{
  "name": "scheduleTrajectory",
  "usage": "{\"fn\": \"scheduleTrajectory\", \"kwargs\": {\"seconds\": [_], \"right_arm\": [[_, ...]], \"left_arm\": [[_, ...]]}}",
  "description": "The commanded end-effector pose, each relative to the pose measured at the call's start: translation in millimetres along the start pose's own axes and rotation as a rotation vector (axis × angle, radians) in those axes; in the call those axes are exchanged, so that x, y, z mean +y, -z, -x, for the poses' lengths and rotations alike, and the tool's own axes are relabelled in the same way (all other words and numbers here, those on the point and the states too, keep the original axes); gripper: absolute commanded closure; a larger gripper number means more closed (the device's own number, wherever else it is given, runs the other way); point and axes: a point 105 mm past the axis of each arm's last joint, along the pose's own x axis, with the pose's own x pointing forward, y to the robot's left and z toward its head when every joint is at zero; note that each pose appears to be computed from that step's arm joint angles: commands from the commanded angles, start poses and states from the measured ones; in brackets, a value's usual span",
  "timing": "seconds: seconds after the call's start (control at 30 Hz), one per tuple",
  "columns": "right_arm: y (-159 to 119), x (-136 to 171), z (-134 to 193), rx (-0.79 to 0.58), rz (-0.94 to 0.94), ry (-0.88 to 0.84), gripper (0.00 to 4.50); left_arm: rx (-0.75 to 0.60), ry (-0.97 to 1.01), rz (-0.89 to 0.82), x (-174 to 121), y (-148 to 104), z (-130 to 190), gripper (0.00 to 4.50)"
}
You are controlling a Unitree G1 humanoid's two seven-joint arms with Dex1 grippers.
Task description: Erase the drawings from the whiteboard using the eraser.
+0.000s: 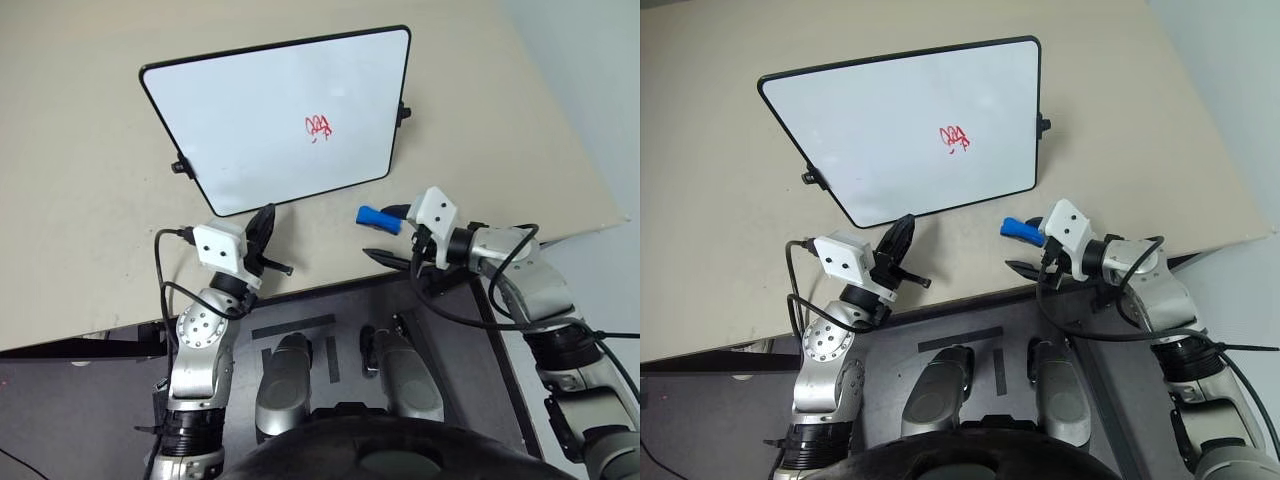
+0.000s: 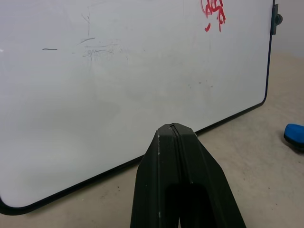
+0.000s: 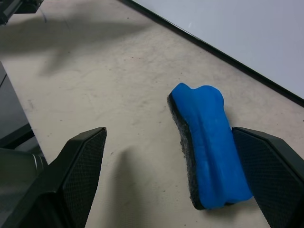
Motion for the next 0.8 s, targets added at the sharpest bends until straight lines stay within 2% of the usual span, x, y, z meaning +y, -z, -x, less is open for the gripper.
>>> {"fn": "scheduleTrajectory", "kwargs": {"seconds": [0.03,0.23,0.27,0.33,0.7,0.8], "right_arm": [[-6.5,0.6,-3.5,-0.016,0.037,-0.017,0.06],[-5.3,-3.3,-5.6,-0.011,0.044,0.0,0.06],[-4.6,-4.8,-5.6,-0.007,0.047,0.01,0.22],[-3.5,-7.8,-5.4,-0.003,0.053,0.027,0.64],[-5.2,-15.0,-3.8,-0.011,0.086,0.07,4.39],[-6.1,-16.1,-3.2,-0.01,0.118,0.083,4.5]], "left_arm": [[-0.04,-0.005,-0.01,-0.9,-7.2,-2.2,4.5],[-0.045,-0.004,-0.011,-0.6,-7.3,-3.6,4.5],[-0.045,-0.003,-0.011,-0.7,-7.4,-3.8,4.5],[-0.046,0.0,-0.011,-1.3,-7.5,-4.3,4.5],[-0.052,0.012,-0.007,-2.9,-7.6,-8.2,4.5],[-0.053,0.014,-0.007,-2.8,-7.7,-8.9,4.5]]}}
